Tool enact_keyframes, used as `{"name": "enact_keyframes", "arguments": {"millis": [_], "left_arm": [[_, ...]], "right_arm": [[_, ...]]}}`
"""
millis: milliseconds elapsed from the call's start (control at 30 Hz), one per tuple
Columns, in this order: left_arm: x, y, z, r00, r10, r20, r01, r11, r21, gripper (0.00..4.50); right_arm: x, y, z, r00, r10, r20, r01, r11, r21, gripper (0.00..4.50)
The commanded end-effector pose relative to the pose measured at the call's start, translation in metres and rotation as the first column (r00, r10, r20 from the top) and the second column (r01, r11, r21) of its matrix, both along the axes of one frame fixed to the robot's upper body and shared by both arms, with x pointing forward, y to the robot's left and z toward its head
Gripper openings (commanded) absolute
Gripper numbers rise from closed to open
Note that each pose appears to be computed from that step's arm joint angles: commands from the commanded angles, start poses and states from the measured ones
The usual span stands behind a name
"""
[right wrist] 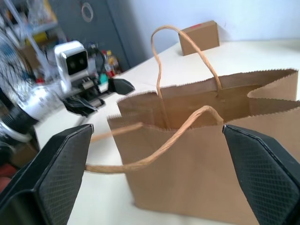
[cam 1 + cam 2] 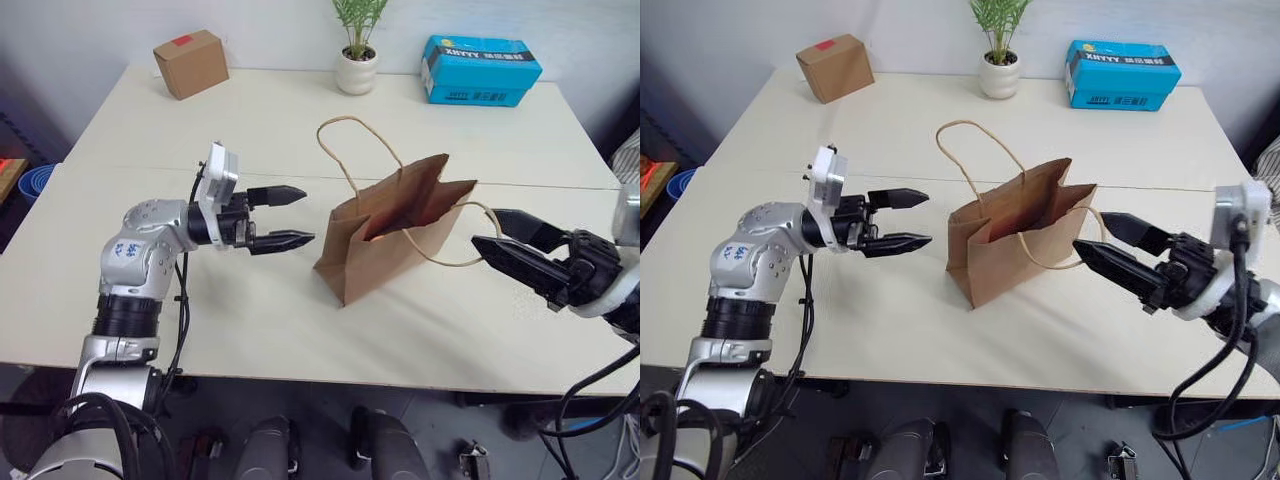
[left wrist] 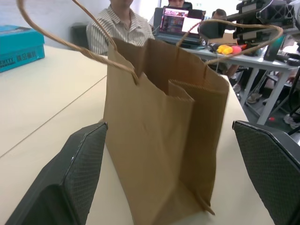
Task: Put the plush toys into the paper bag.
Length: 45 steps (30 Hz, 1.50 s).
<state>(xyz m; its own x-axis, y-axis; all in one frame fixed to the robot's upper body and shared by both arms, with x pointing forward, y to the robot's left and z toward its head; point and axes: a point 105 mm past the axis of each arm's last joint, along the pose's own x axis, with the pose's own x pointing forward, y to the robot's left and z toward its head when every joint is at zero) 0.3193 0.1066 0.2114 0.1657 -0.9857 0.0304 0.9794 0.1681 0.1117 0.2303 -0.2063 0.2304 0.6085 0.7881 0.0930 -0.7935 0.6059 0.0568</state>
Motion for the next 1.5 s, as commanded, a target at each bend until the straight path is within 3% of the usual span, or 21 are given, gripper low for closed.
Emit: {"name": "enact_keyframes", "arguments": {"millis": [33, 133, 367, 600, 700, 933, 1100, 1267, 1367, 1500], "left_arm": [[-0.013, -0.013, 0.005, 0.999, 0.002, 0.053, 0.0, 0.999, -0.043, 4.47], [-0.013, -0.022, 0.002, 0.998, 0.048, 0.051, -0.044, 0.995, -0.089, 4.47], [-0.019, -0.045, -0.009, 0.997, 0.076, 0.019, -0.073, 0.989, -0.132, 4.47], [-0.009, -0.064, -0.014, 0.987, 0.161, 0.005, -0.158, 0.976, -0.152, 4.47], [-0.009, -0.074, -0.016, 0.987, 0.163, 0.003, -0.16, 0.974, -0.158, 3.94], [0.006, -0.081, -0.026, 0.972, 0.232, 0.046, -0.228, 0.97, -0.088, 1.68], [0.006, -0.08, -0.022, 0.987, 0.129, 0.101, -0.123, 0.991, -0.06, 0.14], [0.003, -0.07, -0.005, 0.982, -0.14, 0.128, 0.147, 0.988, -0.045, 0.06], [-0.003, -0.057, -0.007, 0.937, -0.342, 0.074, 0.339, 0.939, 0.053, 0.06], [0.007, -0.045, -0.014, 0.919, -0.388, 0.074, 0.376, 0.916, 0.137, 0.06]], "right_arm": [[-0.01, -0.006, -0.009, 0.995, 0.016, 0.103, -0.002, 0.992, -0.129, 4.5], [-0.011, -0.015, -0.008, 0.992, -0.019, 0.125, 0.028, 0.997, -0.073, 4.5], [-0.019, -0.016, -0.01, 0.99, -0.026, 0.139, 0.037, 0.996, -0.078, 4.5], [-0.023, -0.019, -0.017, 0.959, -0.035, 0.283, 0.111, 0.96, -0.256, 4.5], [-0.025, -0.023, -0.018, 0.93, -0.045, 0.366, 0.162, 0.942, -0.295, 4.5], [-0.03, -0.016, -0.018, 0.875, -0.037, 0.482, 0.215, 0.922, -0.321, 4.5], [-0.039, -0.013, -0.024, 0.883, -0.047, 0.466, 0.212, 0.928, -0.307, 4.5], [-0.047, -0.008, -0.02, 0.891, -0.031, 0.453, 0.184, 0.937, -0.297, 4.5], [-0.051, -0.004, -0.017, 0.899, -0.004, 0.438, 0.155, 0.938, -0.309, 4.5], [-0.055, -0.005, -0.018, 0.912, 0.008, 0.411, 0.138, 0.935, -0.326, 4.5]]}}
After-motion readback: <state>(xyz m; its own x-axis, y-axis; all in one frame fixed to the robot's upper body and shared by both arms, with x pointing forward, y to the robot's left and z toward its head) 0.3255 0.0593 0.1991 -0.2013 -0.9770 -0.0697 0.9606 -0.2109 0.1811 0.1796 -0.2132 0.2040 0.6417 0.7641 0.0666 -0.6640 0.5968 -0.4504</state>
